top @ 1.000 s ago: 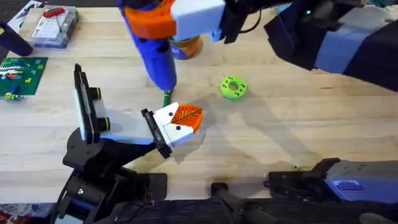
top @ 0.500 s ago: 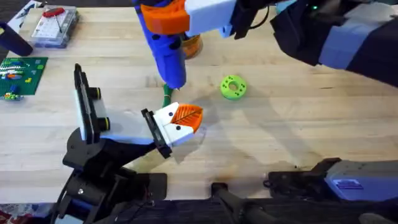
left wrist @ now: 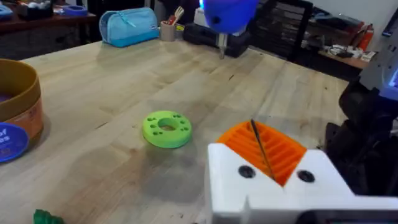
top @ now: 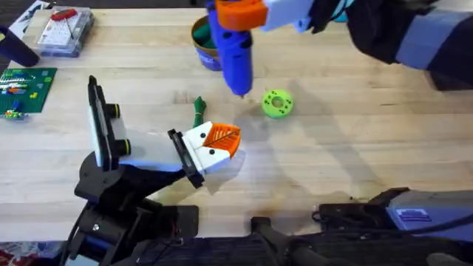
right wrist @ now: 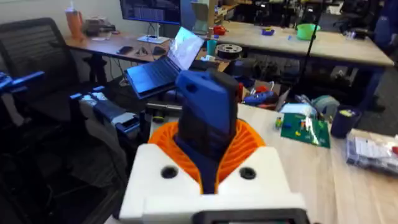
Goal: Pick up the gripper from the table and insert it into the empty holder that is missing its gripper. Then pick up a screw, insert it into the mounting hole, and use the screwdriver to tighten it. Finally, clean up the table by picking up the vegetable and placing it into the bucket.
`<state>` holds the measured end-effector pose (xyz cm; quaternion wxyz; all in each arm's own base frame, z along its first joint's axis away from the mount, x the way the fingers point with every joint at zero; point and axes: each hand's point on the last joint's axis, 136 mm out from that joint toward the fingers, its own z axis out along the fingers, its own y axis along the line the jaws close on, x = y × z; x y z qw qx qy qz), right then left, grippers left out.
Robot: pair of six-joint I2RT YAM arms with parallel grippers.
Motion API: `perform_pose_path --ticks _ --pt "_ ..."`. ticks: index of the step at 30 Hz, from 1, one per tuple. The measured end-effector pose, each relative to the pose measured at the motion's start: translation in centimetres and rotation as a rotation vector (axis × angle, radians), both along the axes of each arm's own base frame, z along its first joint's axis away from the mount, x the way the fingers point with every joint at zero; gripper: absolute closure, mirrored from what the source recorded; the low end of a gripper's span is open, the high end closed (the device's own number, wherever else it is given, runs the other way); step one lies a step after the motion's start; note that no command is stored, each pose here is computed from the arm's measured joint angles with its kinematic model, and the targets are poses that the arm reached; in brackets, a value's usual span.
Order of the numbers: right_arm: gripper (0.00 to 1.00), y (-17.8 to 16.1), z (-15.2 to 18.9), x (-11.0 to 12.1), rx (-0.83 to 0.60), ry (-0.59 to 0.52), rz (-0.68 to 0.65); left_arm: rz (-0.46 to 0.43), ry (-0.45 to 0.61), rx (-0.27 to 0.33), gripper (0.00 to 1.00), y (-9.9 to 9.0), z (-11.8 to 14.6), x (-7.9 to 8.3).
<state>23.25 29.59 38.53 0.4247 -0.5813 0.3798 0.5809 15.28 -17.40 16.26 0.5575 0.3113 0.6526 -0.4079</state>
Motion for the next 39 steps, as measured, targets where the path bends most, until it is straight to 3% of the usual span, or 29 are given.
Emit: perform_pose_path --ticks 6,20,25,30,34,37,39 --pt "0.933 -1.5 -0.2 1.2 -0.031 0.045 -0.028 0.000 0.000 0.000 0.982 0.0 0.0 0.0" --pt "0.933 -1.2 -0.5 0.8 -0.071 0.141 -0.007 0.000 0.000 0.000 0.982 0.0 0.0 0.0" --pt "0.934 -2.7 0.0 2.2 -0.083 0.163 -0.050 0.000 0.000 0.000 0.982 0.0 0.0 0.0" --pt "0.934 -4.0 1.6 6.9 -0.067 0.313 -0.245 0.000 -0.001 0.000 0.982 0.0 0.0 0.0" --pt "0.933 -3.5 -0.3 10.7 -0.108 0.449 -0.467 0.000 0.000 0.000 0.982 0.0 0.0 0.0" --pt "0.933 -3.0 -3.7 12.4 -0.226 0.463 -0.652 0.000 0.000 0.000 0.982 0.0 0.0 0.0" --pt "0.934 -3.0 -5.6 12.9 -0.318 0.404 -0.747 0.000 0.000 0.000 0.982 0.0 0.0 0.0"
